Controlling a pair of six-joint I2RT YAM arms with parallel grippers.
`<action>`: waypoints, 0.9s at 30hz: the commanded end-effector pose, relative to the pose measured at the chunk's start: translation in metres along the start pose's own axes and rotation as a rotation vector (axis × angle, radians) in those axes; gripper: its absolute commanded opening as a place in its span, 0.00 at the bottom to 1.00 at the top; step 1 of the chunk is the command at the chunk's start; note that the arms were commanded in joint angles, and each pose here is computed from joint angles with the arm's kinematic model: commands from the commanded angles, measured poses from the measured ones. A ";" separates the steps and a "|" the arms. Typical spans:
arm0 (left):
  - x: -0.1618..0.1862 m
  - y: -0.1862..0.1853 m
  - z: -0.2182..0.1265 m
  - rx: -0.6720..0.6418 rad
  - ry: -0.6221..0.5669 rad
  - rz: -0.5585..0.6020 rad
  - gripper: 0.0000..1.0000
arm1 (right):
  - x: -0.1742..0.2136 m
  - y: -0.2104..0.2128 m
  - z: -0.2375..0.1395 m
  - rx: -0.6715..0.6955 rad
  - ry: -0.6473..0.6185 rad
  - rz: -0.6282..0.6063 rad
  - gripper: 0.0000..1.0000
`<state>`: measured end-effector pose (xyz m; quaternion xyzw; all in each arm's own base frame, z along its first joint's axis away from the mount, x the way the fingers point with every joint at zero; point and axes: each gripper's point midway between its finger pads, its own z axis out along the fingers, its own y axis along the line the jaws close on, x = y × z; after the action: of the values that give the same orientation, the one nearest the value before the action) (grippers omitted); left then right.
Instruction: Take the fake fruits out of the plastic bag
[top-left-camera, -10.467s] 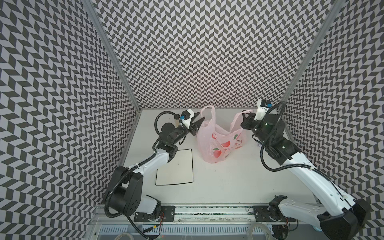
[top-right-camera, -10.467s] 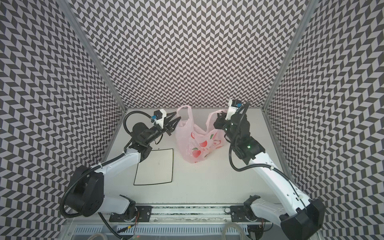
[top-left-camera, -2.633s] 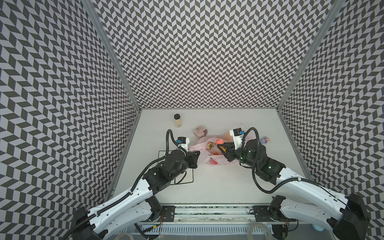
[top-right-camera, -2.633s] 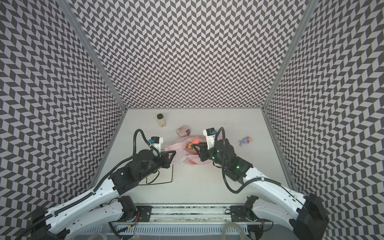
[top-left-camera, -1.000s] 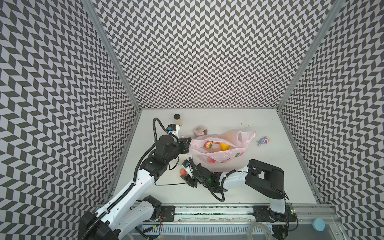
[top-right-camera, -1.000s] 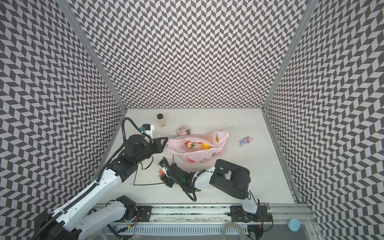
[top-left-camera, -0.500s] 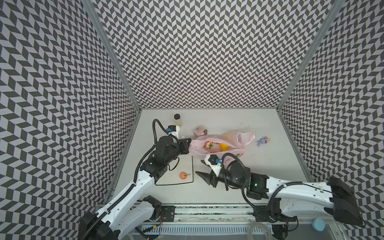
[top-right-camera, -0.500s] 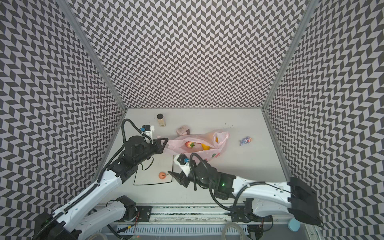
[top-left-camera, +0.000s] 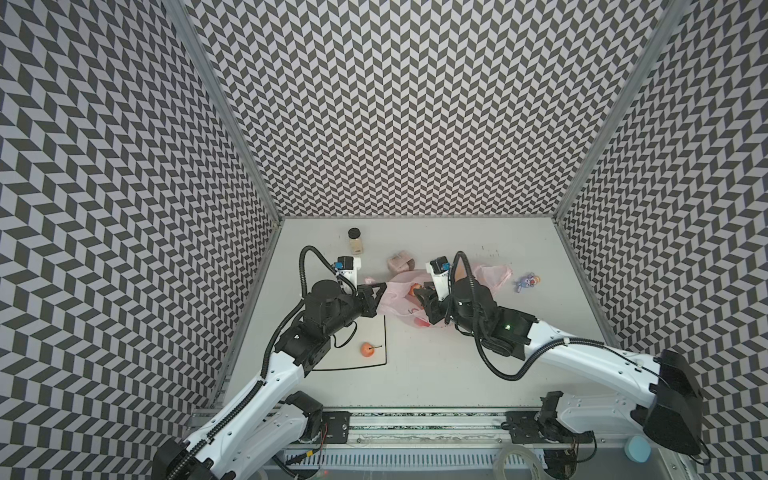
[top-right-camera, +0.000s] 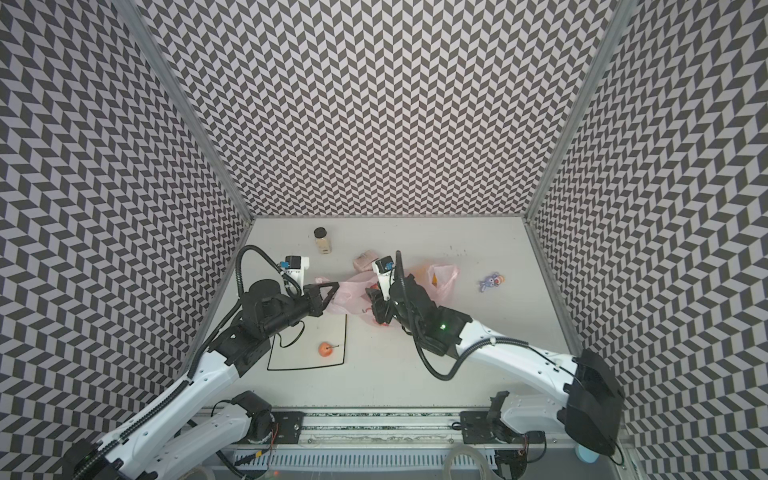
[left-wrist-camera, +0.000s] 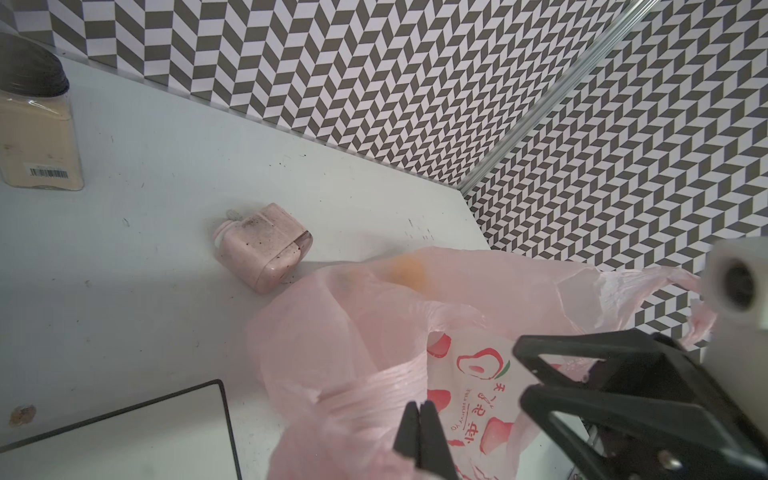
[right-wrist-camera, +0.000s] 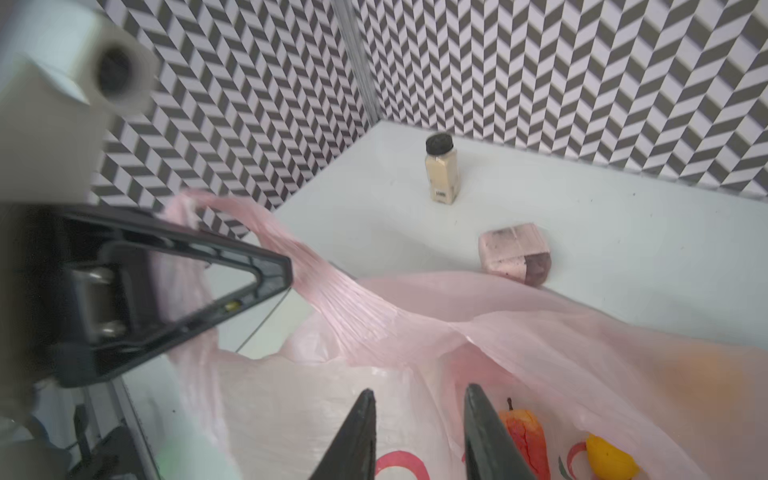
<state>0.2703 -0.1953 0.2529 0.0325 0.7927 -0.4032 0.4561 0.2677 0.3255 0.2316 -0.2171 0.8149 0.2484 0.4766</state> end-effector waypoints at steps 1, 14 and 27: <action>0.001 -0.007 -0.004 0.035 -0.002 0.019 0.00 | 0.019 -0.003 0.011 0.009 0.094 0.026 0.31; 0.041 0.000 -0.009 -0.025 0.131 0.064 0.00 | 0.163 -0.011 0.018 -0.035 0.465 0.084 0.35; 0.051 -0.011 -0.012 0.020 0.135 0.087 0.00 | 0.097 -0.059 0.041 0.220 0.226 0.293 0.64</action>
<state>0.2273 -0.2113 0.2171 0.0979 0.8247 -0.3835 0.4040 0.2541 0.2955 0.0985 -0.1427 0.9167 0.2051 0.3118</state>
